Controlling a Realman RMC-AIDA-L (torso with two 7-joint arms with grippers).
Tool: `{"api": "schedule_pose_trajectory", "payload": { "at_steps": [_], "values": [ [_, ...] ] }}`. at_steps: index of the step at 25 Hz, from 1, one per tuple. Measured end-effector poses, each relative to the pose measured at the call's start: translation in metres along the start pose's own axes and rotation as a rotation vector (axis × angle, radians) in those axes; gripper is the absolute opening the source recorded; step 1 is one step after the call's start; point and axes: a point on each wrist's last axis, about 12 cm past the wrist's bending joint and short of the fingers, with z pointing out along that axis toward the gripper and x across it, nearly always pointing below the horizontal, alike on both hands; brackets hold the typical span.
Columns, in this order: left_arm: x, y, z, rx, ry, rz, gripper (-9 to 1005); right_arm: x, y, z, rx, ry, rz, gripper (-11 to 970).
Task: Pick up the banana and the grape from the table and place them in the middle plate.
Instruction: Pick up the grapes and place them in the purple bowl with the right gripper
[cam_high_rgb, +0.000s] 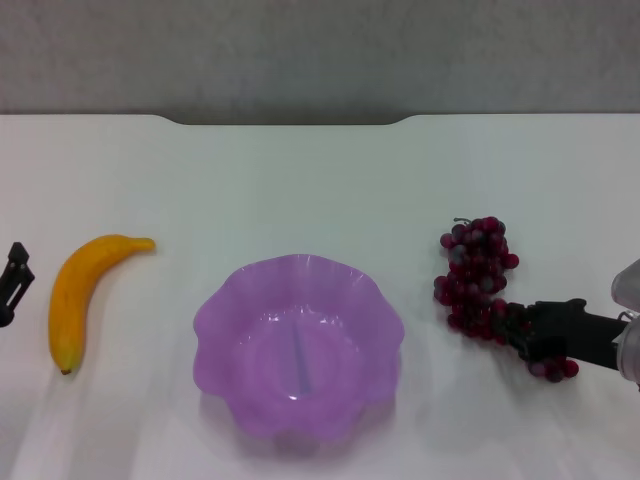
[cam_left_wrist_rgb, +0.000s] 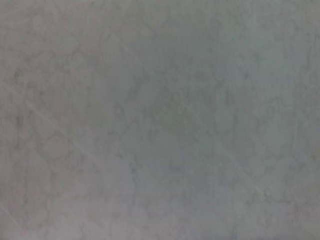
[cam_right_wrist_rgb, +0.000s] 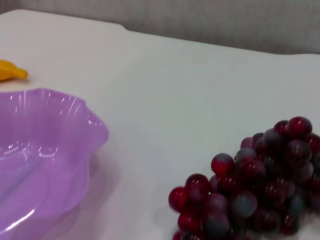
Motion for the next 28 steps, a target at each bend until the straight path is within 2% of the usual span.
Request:
{"api": "schedule_pose_trajectory", "payload": {
  "at_steps": [11,16,28],
  "values": [
    [0.0,0.0,0.0,0.0,0.0,0.0,892,-0.016,-0.008,-0.006,-0.002,-0.085,-0.001,226],
    [0.0,0.0,0.0,0.0,0.0,0.0,892,-0.018,-0.01,-0.008,-0.007,-0.1,-0.009,220],
    [0.0,0.0,0.0,0.0,0.0,0.0,893,-0.039,-0.016,-0.032,-0.047,-0.32,-0.026,208]
  ]
}}
